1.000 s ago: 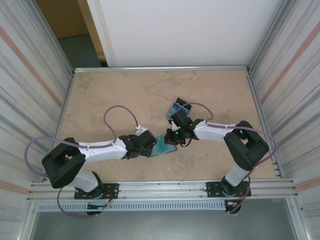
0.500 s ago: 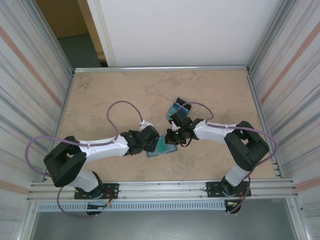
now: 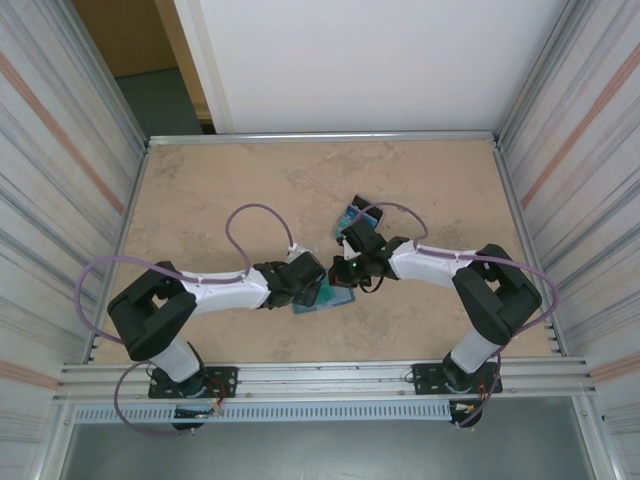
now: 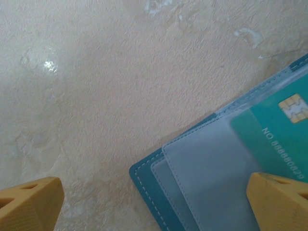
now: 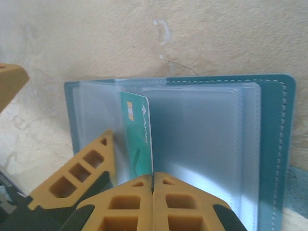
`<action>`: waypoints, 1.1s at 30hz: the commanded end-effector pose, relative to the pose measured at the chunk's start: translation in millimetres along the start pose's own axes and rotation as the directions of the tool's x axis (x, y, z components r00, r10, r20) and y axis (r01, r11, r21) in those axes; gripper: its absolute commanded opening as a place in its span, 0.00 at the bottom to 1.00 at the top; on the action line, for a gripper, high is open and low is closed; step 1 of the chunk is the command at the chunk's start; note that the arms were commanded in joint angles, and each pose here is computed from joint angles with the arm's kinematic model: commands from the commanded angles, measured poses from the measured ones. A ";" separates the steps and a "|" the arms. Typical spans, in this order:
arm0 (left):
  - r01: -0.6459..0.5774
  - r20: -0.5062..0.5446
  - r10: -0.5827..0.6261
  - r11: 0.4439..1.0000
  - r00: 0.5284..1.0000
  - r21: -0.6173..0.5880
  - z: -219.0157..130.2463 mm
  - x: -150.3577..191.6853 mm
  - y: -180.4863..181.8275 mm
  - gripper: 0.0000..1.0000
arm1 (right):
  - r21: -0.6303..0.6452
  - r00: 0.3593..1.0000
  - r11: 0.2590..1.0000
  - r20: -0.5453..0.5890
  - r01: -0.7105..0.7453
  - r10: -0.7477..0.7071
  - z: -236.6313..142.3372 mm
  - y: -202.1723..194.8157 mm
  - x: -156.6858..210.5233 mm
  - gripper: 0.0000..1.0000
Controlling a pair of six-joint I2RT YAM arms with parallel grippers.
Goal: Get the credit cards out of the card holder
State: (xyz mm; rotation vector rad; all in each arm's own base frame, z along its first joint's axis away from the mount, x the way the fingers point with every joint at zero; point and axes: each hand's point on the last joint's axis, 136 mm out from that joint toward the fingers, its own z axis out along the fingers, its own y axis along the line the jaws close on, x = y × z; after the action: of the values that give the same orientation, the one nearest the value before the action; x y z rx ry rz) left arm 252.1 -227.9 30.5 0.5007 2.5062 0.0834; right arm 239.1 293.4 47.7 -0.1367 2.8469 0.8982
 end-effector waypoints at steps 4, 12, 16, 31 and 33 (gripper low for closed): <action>-0.006 -0.022 0.007 1.000 1.000 0.030 6.8 4.2 -10.2 0.99 | -0.103 1.000 0.995 0.000 -0.013 0.013 -3.3 16.5 2.8 0.10; 0.002 -0.025 -0.001 0.999 1.000 0.034 5.9 6.2 -9.7 0.99 | -0.103 0.999 0.994 -0.021 -0.034 0.032 10.0 12.1 6.3 0.16; 0.003 -0.025 -0.003 0.999 1.000 0.033 4.3 6.4 -8.5 0.99 | -0.083 0.999 0.996 -0.018 -0.031 0.029 13.0 10.0 6.0 0.12; 0.046 0.043 -0.047 0.999 0.998 0.018 -12.2 -9.1 1.6 0.99 | 0.050 0.997 0.999 0.066 0.022 -0.025 -12.8 -1.2 -3.3 0.00; 0.055 0.066 -0.056 0.998 0.996 0.021 -18.3 -13.7 3.7 0.99 | 0.051 0.996 0.998 0.079 0.030 -0.034 -17.8 0.7 -4.9 0.00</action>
State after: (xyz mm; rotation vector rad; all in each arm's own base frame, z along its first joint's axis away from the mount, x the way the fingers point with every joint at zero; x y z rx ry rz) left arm 254.2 -234.7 40.2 0.4715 2.4853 0.0208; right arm 238.3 292.1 52.9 -0.1145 2.8041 0.8847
